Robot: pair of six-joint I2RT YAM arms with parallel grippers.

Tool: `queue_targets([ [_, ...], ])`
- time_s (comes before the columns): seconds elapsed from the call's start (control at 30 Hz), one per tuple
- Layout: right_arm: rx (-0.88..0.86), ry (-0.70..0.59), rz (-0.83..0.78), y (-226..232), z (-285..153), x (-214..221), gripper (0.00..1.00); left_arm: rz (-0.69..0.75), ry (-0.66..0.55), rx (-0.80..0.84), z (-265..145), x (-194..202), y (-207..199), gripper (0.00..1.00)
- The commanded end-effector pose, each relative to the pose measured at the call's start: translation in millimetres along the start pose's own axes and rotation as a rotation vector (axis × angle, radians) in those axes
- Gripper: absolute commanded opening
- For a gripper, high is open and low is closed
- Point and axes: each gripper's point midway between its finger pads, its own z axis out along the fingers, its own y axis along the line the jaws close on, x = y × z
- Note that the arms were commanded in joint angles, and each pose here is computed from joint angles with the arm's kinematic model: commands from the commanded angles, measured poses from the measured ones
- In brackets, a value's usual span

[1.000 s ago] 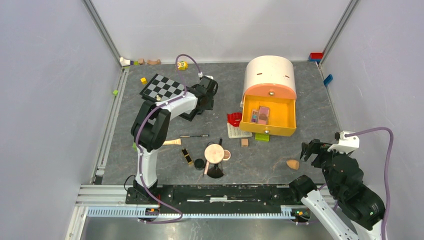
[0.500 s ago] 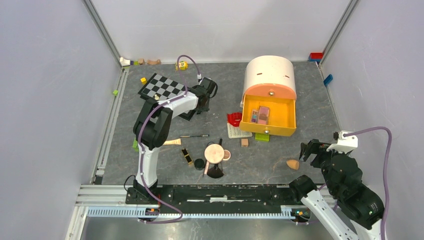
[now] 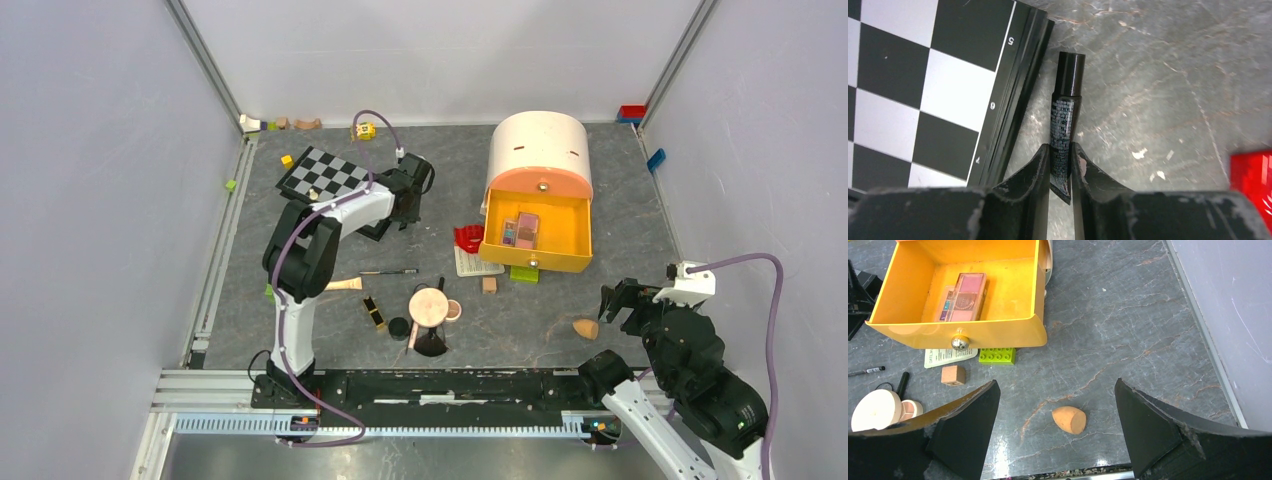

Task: Organize the makeup
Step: Pick up the makeup from the center of the board.

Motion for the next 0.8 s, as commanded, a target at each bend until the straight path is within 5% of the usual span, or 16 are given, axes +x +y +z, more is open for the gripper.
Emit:
queue_targets([
  [0.0,-0.018,-0.040,0.021,4.8,-0.6,-13.7,0.92,-0.089,-0.106,0.143,-60.7,-37.7,-16.6,0.21],
  [0.33,0.000,-0.052,0.025,-0.7,-4.6,-16.7,0.92,-0.244,-0.262,0.410,-174.5,-79.9,-42.2,0.21],
  [0.57,0.001,-0.071,0.058,-3.2,-7.5,-17.3,0.92,-0.267,-0.351,0.609,-264.8,-83.5,-101.6,0.21],
  [0.77,0.005,-0.067,0.056,-5.5,-9.9,-16.0,0.92,-0.327,-0.361,0.715,-302.4,-72.4,-152.7,0.21],
])
